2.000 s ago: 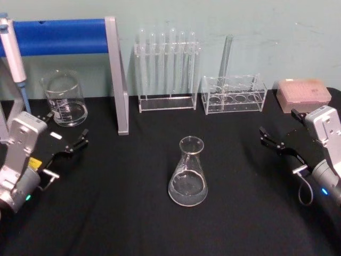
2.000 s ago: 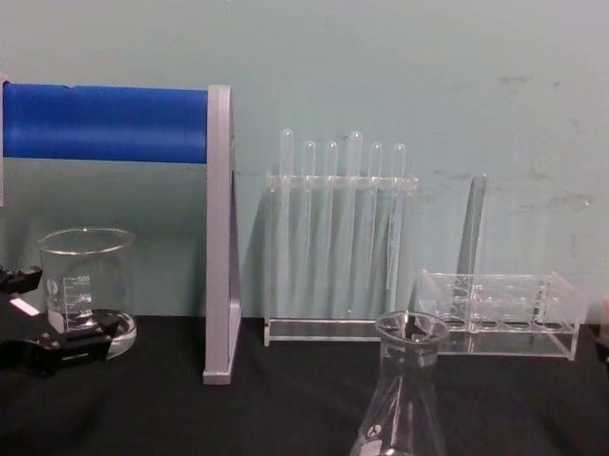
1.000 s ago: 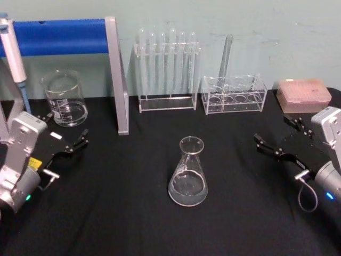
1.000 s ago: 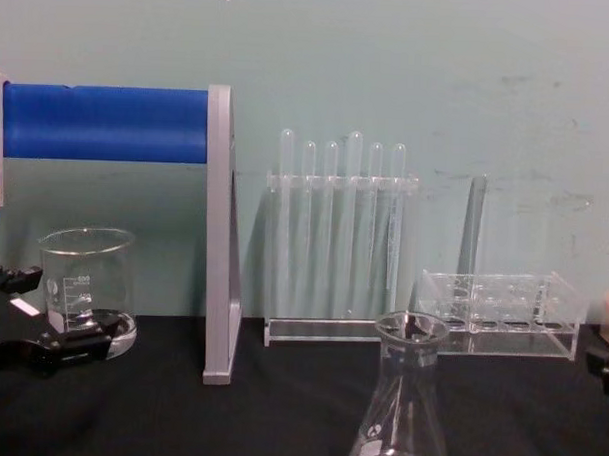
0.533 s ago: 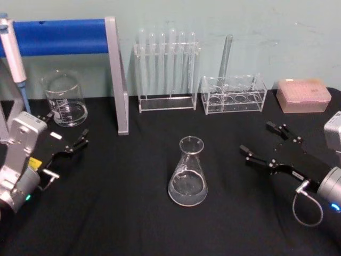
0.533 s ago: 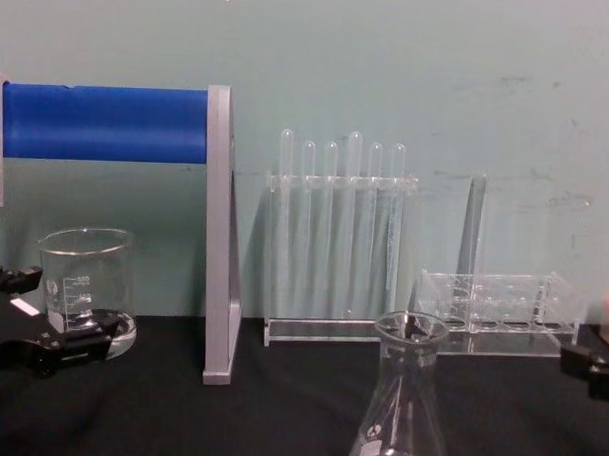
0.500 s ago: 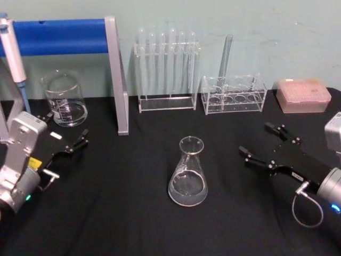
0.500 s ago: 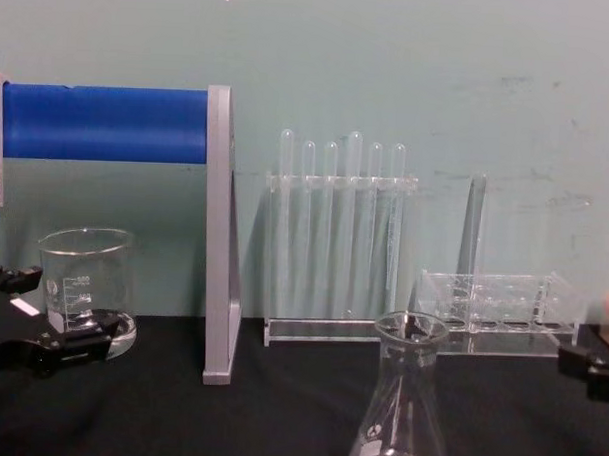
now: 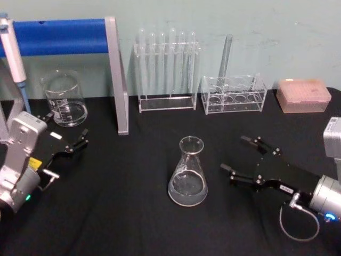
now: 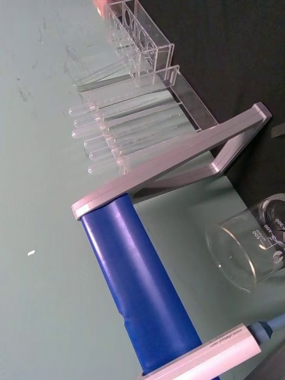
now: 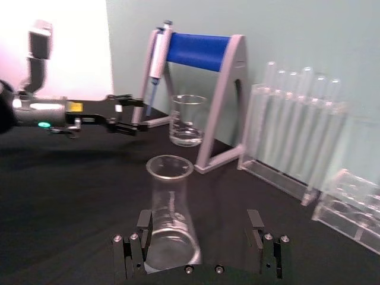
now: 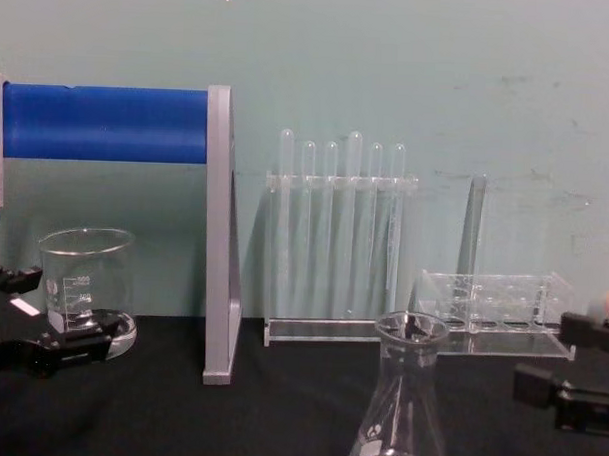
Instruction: Grasp the erlenmeyer flask with one hand, shake it three times, then place it back.
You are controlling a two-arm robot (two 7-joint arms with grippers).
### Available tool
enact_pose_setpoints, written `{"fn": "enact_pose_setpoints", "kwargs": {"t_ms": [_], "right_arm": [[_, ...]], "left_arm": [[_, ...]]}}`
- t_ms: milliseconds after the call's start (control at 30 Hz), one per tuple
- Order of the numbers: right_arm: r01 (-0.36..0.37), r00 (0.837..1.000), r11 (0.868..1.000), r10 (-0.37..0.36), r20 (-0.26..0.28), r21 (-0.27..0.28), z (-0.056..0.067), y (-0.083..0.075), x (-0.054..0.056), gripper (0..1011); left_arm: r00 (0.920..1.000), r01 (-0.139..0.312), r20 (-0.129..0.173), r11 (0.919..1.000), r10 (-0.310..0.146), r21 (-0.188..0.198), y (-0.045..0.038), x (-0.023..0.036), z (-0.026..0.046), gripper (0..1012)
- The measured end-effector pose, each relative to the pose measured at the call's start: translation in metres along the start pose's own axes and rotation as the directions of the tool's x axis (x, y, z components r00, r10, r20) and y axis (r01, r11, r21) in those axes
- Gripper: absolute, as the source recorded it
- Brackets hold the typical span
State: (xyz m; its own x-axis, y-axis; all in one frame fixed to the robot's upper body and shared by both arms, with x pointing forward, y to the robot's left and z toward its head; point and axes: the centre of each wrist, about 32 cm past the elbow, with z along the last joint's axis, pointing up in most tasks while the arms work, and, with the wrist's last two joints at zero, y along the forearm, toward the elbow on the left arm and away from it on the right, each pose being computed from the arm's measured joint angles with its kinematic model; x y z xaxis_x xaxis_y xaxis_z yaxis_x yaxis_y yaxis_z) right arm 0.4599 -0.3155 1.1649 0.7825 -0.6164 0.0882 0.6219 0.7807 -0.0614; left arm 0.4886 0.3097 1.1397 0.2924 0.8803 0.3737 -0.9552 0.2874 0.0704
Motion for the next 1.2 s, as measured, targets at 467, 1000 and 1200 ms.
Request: {"fn": "enact_pose_setpoints", "kwargs": {"t_ms": [467,1000,1200], "right_arm": [[-0.122,0.99,0.992,0.122,-0.063,0.009,-0.006,0.022,0.005,1000],[-0.173,0.983,0.985,0.173,-0.062,0.007,-0.011,0.053,0.016,1000],[-0.186,0.981,0.982,0.186,-0.058,0.006,-0.012,0.062,0.018,1000]], "left_arm": [[1.0,0.0,0.0,1.0,0.0,0.0,0.0,0.0,0.0,1001],[1.0,0.0,0.0,1.0,0.0,0.0,0.0,0.0,0.0,1001],[1.0,0.0,0.0,1.0,0.0,0.0,0.0,0.0,0.0,1001]]}}
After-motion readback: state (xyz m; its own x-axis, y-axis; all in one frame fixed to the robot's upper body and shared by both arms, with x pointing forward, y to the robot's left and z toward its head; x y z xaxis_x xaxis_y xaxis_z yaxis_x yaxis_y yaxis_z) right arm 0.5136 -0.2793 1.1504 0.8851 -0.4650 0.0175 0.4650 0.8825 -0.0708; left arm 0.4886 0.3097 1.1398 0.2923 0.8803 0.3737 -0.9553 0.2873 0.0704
